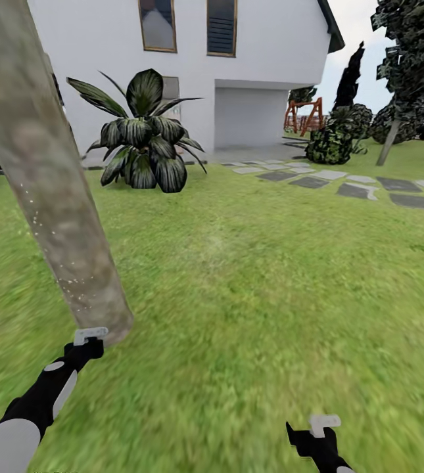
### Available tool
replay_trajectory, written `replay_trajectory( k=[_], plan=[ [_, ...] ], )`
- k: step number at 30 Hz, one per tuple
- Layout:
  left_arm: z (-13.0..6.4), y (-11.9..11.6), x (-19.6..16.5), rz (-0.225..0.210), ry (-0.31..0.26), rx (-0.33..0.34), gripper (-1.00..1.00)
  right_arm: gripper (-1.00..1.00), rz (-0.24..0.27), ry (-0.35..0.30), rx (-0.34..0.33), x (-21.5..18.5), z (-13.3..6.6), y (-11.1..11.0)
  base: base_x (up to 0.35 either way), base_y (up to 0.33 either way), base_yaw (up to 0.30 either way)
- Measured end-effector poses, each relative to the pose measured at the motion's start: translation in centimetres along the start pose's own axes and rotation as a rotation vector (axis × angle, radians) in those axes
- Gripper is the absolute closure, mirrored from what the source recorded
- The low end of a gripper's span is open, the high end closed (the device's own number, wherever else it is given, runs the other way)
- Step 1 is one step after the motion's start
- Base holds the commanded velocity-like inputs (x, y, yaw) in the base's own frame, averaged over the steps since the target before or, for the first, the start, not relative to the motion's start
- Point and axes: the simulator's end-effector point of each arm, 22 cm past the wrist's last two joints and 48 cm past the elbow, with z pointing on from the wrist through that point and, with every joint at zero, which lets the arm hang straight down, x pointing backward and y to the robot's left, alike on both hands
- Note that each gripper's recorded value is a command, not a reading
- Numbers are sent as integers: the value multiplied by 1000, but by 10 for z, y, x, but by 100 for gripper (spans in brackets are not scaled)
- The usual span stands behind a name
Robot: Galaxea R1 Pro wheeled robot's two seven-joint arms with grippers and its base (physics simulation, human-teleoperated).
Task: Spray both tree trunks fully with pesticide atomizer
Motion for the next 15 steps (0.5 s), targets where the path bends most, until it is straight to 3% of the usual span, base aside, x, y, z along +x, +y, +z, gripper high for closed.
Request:
replay_trajectory(
  k=[5,10,13,15],
  plan=[
    [0,0,1,0,1,0,100,-100,0,0,0,0,0,0,141,-233,272],
    [0,0,0,-3,-4,-1,100,-100,0,1,0,0,0,0,26,-32,273],
    [0,-3,-7,-4,-16,3,100,-100,1,0,-1,0,0,1,1,-1,105],
    [0,-16,-27,-5,-54,14,100,-100,1,0,-2,0,0,1,0,0,16]
  ],
)
